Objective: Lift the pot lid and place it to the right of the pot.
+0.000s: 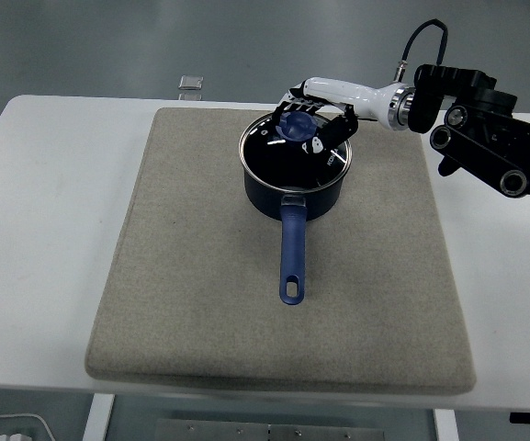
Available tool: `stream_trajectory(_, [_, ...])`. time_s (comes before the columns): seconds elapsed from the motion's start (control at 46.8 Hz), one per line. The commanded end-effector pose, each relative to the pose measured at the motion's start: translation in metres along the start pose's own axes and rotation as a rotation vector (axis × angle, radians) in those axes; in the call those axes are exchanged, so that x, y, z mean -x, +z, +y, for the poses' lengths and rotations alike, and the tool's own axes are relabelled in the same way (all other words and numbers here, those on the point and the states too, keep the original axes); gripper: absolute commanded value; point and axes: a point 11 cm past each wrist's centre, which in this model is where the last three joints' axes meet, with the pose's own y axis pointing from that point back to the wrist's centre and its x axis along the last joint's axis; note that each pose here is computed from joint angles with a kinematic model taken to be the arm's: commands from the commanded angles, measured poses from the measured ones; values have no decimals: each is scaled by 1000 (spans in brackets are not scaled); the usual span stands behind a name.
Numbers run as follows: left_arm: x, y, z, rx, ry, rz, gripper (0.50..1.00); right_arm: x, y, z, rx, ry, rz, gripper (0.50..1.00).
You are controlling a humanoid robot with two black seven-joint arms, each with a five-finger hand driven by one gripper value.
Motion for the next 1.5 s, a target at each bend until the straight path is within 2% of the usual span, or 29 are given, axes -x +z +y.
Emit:
stream_trajectory(0.0, [0,0,0,0,1,0,1000,0,0,0,-2,2,-1,699])
stream_trajectory(0.15, [0,0,0,0,1,0,1000,0,0,0,-2,2,-1,686])
stream_trajectory(0.256, [0,0,0,0,-1,-1,1000,-1,0,0,-3,3,-1,652])
stream_trajectory(0.577, [0,0,0,0,1,0,1000,-4,-2,1,-8,15,-4,617])
stream_trajectory(1.004, [0,0,0,0,1,0,1000,-10,-5,2,-13,23,11,511])
stream_trajectory(1.474, [0,0,0,0,1,0,1000,-32,-16,7,-15,34,75,500])
